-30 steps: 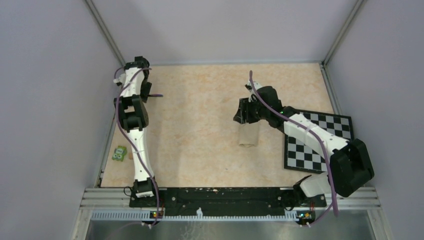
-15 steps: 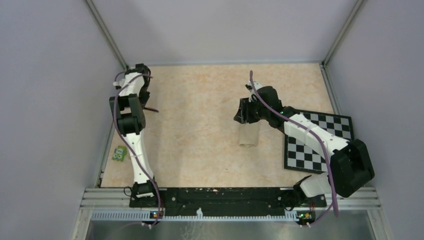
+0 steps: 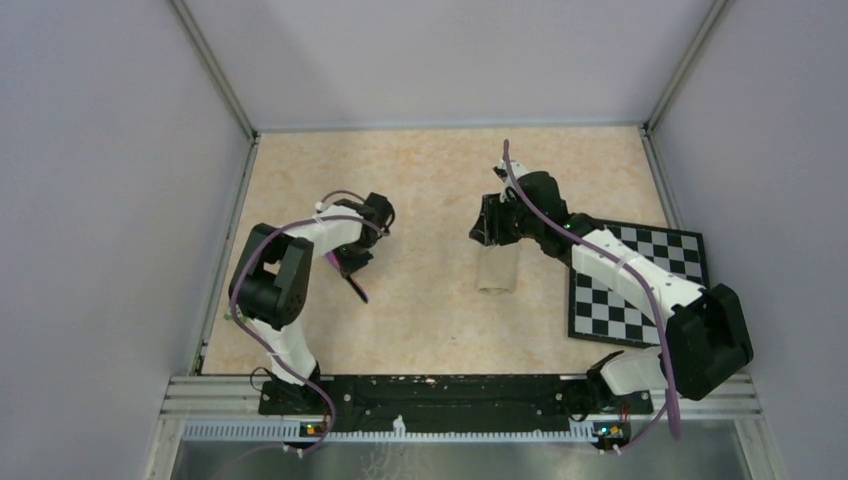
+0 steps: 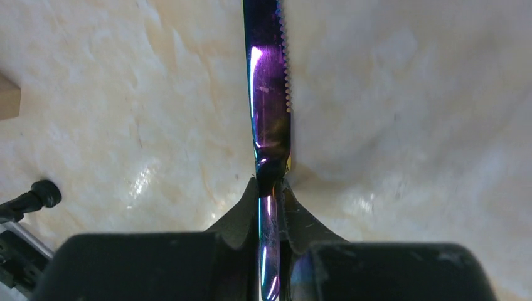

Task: Fold the napkin into a case and place the utensils inside
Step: Move the knife to the center of the board.

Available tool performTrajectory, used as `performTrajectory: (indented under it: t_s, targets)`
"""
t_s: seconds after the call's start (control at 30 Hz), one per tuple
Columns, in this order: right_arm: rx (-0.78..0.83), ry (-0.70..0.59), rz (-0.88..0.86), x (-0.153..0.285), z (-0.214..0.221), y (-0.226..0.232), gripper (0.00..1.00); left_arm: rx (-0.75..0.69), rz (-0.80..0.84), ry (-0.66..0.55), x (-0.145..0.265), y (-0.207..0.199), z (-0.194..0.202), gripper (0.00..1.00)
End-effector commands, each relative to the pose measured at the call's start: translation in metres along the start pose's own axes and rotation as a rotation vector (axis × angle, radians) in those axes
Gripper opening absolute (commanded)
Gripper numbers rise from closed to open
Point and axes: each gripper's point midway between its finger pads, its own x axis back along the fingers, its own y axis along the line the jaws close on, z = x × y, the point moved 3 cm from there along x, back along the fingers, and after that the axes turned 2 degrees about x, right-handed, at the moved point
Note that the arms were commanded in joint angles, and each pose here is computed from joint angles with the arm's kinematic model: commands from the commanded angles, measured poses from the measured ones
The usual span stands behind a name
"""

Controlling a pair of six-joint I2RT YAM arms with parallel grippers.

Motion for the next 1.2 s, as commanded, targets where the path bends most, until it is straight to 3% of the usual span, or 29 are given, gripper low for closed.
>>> performTrajectory:
  t_s: [0.0, 0.2, 0.27, 0.33, 0.63, 0.73, 0.87, 0.9, 0.97, 1.17]
  targets:
    - [0.016, -0.058, -0.007, 0.007, -0.011, 0.003, 0.45, -0.112, -0.002, 0.118, 0.002, 0.011, 0.066, 0.09]
    - [0.011, -0.055, -0.003, 0.007, -0.009, 0.002, 0.44, -0.291, 0.128, 0.192, 0.015, 0.007, 0.088, 0.18]
    - [0.012, -0.057, -0.002, 0.009, -0.01, 0.002, 0.44, -0.342, 0.189, 0.197, 0.018, 0.003, 0.09, 0.27]
    - [0.013, -0.06, 0.004, 0.01, -0.01, 0.002, 0.44, -0.359, 0.225, 0.184, 0.019, 0.001, 0.088, 0.4]
    - [0.005, -0.04, -0.003, 0.009, 0.001, 0.0, 0.44, -0.382, 0.212, 0.171, 0.018, 0.006, 0.086, 0.61]
    - [-0.006, 0.002, -0.031, 0.003, 0.012, 0.004, 0.44, -0.365, 0.272, 0.148, 0.026, 0.007, 0.083, 0.74]
    - [0.008, 0.121, -0.04, -0.016, 0.034, 0.019, 0.51, -0.317, 0.491, 0.036, 0.07, 0.01, 0.059, 0.95]
    - [0.01, 0.144, -0.041, -0.021, 0.038, 0.025, 0.68, -0.299, 0.548, -0.004, 0.085, 0.014, 0.051, 0.98]
    - [0.002, 0.203, -0.054, -0.032, 0.045, 0.038, 0.74, -0.278, 0.67, -0.084, 0.115, 0.023, 0.034, 0.99]
    - [0.002, 0.36, -0.076, -0.069, 0.061, 0.093, 0.79, -0.217, 1.038, -0.422, 0.209, 0.073, -0.007, 0.99]
